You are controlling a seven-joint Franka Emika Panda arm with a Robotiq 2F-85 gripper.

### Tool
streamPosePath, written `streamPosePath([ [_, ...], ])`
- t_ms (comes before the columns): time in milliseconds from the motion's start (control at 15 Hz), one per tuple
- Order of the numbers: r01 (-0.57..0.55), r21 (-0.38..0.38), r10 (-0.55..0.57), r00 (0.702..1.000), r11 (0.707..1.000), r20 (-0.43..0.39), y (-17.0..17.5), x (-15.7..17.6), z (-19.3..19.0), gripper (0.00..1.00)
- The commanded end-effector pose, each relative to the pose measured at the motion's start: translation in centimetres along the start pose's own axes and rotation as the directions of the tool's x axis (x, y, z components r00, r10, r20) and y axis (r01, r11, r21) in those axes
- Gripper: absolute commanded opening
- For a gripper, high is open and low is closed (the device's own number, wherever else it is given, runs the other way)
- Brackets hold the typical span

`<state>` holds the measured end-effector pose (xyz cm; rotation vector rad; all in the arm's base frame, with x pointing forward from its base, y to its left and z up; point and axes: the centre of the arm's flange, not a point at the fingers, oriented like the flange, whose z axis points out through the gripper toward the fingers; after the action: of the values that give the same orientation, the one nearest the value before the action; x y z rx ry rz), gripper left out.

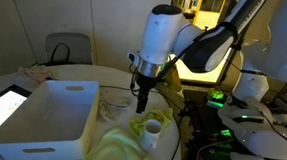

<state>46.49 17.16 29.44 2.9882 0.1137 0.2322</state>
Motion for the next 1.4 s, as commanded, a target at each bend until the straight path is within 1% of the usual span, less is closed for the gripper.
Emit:
streamPosePath([
  [0,-0.026,-0.024,0.026,0.999,0.999,-0.039,-1.9,3.5,3.3,1.0],
  [267,-0.039,-0.054,0.036,0.997,0.998,-0.069,-2.7,5.2,6.7,1.0],
  [533,-0.065,-0.088,0.055,0.993,0.994,-0.106,-2.7,6.4,10.2,1.0],
  [733,-0.064,-0.122,0.047,0.99,0.99,-0.132,-2.5,6.7,12.7,1.0],
  [1067,-0.062,-0.139,0.035,0.982,0.988,-0.188,-2.1,6.6,16.5,1.0],
  [1333,-0.043,-0.133,0.013,0.976,0.99,-0.216,-2.0,6.0,19.3,1.0],
])
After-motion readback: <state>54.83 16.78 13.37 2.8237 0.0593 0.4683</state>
